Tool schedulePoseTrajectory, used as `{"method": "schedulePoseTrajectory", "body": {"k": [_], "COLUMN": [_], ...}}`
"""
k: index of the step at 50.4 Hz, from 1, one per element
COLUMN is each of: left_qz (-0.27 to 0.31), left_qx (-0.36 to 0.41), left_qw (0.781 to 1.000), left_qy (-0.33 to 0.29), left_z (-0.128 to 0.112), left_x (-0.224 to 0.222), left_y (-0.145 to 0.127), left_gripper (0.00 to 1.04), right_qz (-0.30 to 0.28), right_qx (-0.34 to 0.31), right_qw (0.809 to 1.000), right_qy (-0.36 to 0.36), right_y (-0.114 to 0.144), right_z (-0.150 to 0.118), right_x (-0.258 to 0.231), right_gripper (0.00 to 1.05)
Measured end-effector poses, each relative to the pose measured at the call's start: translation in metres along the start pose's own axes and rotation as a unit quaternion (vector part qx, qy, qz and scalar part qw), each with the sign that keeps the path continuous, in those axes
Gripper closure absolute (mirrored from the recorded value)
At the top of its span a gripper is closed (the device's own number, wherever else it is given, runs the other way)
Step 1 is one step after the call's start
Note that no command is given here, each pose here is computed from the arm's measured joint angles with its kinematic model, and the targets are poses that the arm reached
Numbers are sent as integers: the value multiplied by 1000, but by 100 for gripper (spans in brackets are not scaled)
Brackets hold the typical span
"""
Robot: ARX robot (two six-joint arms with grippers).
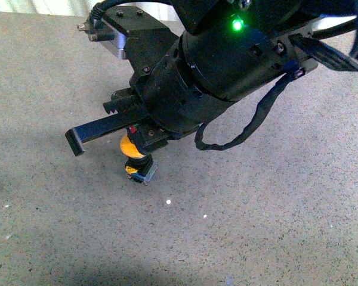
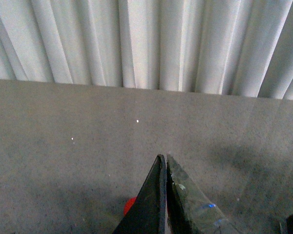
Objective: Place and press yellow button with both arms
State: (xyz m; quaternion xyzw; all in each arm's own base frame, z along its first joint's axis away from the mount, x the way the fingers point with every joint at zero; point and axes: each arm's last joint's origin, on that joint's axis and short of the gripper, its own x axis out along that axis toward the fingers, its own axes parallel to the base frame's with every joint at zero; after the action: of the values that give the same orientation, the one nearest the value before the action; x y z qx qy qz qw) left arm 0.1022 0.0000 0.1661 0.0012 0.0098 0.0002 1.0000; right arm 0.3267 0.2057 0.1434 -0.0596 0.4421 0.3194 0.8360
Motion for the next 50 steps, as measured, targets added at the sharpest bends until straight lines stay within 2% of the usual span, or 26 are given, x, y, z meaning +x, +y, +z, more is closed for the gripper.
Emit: {"method": "schedulePoseTrajectory", "body": {"k": [19,28,38,44,50], "left_qz": [0,0,0,0,0], "left_qx": [0,0,0,0,0], "left_qw": [1000,1000,1000,1000,1000], "left_qy": [-7,-7,-7,-7,-7], "left_z": [0,0,0,0,0], "left_x": [-4,-4,-4,-4,-4], "left_y": [0,0,0,0,0], "left_gripper": [103,103,103,103,103], "right_qz": [-6,-7,-14,-9,-7], "right_qx": [32,43,109,161,184], "right_qw": [999,999,992,978,962], "right_qy": [32,21,-54,-133,-200], "right_y": [-7,-10,-31,-49,-59], "right_z": [0,0,15,32,38], "right_x": [10,10,-14,-58,-103], "right_gripper": [103,103,103,103,103]}}
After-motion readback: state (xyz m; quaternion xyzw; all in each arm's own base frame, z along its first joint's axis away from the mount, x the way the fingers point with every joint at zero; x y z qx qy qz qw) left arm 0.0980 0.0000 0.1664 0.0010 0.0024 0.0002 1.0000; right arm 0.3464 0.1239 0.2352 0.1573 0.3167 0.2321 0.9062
